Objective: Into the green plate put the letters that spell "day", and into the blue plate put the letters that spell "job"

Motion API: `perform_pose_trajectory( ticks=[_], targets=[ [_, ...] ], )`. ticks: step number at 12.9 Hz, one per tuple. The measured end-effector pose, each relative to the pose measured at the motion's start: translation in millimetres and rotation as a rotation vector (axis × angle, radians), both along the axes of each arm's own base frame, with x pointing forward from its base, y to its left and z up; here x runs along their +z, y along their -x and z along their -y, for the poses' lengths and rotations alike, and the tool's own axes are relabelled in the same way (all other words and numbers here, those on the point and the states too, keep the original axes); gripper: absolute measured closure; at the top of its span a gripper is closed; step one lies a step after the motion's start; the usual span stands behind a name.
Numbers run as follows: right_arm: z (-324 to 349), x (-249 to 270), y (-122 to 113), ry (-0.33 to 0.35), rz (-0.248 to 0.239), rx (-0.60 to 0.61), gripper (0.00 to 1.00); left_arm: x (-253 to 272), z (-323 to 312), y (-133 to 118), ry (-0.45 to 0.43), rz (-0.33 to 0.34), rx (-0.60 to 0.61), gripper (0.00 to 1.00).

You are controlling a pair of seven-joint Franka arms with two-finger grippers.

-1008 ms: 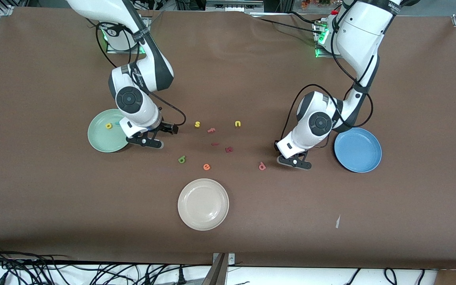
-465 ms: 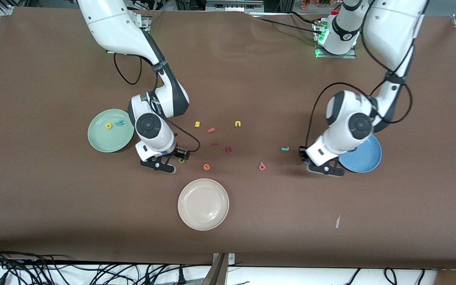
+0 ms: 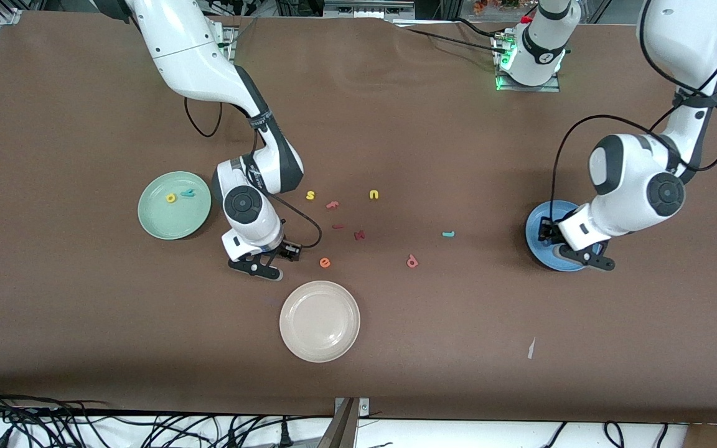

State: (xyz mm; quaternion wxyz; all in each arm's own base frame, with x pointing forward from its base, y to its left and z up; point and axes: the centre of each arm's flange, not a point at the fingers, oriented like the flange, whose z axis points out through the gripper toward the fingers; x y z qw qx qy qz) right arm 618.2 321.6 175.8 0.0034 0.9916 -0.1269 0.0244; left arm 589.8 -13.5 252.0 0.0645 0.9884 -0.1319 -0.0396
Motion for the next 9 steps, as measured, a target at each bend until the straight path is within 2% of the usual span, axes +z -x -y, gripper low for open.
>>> perform_pose_trajectory(
  ticks=[3, 4, 7, 8, 9],
  targets=[
    [-6, 0, 3, -0.001, -0.001, 0.009, 0.34, -23, -7, 28, 0.001, -0.064, -0.007, 0.65],
    [-9, -1, 5, -0.001, -0.002, 0.014, 0.34, -27, -7, 33, 0.001, -0.074, -0.008, 0.58],
    [-17, -1, 9, -0.001, -0.002, 0.028, 0.37, -20, -2, 31, 0.002, -0.058, -0.016, 0.26],
    [-17, -1, 9, 0.0, -0.002, 0.03, 0.37, -15, 3, 28, 0.005, -0.044, -0.023, 0.19],
    [-18, 1, 9, -0.002, 0.001, 0.031, 0.46, -9, 17, 24, 0.02, -0.03, -0.03, 0.19]
  ],
)
